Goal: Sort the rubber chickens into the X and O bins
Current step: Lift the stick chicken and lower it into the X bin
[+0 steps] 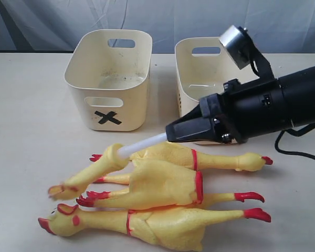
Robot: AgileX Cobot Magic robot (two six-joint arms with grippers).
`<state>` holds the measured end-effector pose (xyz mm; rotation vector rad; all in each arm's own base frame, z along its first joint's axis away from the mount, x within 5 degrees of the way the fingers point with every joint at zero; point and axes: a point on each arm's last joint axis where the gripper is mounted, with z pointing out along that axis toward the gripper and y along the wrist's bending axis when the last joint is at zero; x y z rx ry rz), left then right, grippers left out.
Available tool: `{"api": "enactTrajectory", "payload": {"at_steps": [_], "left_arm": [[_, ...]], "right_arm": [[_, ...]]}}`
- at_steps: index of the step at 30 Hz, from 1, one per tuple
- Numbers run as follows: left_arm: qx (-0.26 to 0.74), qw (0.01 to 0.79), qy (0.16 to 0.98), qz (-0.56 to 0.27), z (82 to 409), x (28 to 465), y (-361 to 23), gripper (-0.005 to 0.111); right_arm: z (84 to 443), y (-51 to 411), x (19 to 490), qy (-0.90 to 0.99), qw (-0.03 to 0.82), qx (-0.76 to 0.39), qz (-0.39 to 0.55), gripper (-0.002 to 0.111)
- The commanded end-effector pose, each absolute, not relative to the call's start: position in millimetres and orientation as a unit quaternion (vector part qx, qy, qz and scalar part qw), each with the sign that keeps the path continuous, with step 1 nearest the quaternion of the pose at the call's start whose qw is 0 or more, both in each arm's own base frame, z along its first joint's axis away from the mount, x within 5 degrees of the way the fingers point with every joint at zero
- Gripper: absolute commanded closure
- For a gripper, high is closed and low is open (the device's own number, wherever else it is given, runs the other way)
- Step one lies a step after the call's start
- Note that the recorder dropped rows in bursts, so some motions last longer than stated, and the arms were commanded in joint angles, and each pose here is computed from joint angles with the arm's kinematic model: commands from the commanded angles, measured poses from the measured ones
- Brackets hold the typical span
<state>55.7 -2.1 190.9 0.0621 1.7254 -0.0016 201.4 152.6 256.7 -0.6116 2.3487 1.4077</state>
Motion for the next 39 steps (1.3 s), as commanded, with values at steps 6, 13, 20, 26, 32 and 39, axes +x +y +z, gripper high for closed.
{"api": "enactTrajectory", "payload": {"at_steps": [6, 13, 20, 26, 32, 39], "left_arm": [[0.025, 0.654, 0.756, -0.006, 192, 55, -2, 0.107], [0.025, 0.654, 0.756, -0.006, 192, 55, -2, 0.107], [0.025, 0.654, 0.756, -0.006, 192, 55, -2, 0.107], [0.025, 0.654, 0.756, -0.006, 192, 55, -2, 0.107], [0.025, 0.654, 0.756, -0.006, 192, 55, -2, 0.107], [0.025, 0.654, 0.756, -0.006, 192, 55, -2, 0.107]], "right_arm": [[304, 159, 192, 0.702, 0.232, -0.199, 0.644, 0.096], [328, 159, 214, 0.701, 0.340, -0.203, 0.593, 0.096], [359, 154, 242, 0.709, 0.452, -0.177, 0.513, 0.096], [380, 146, 269, 0.720, 0.523, -0.115, 0.441, 0.096], [379, 155, 302, 0.726, 0.526, -0.104, 0.431, 0.096], [343, 169, 347, 0.758, 0.497, -0.085, 0.415, 0.096]]}}
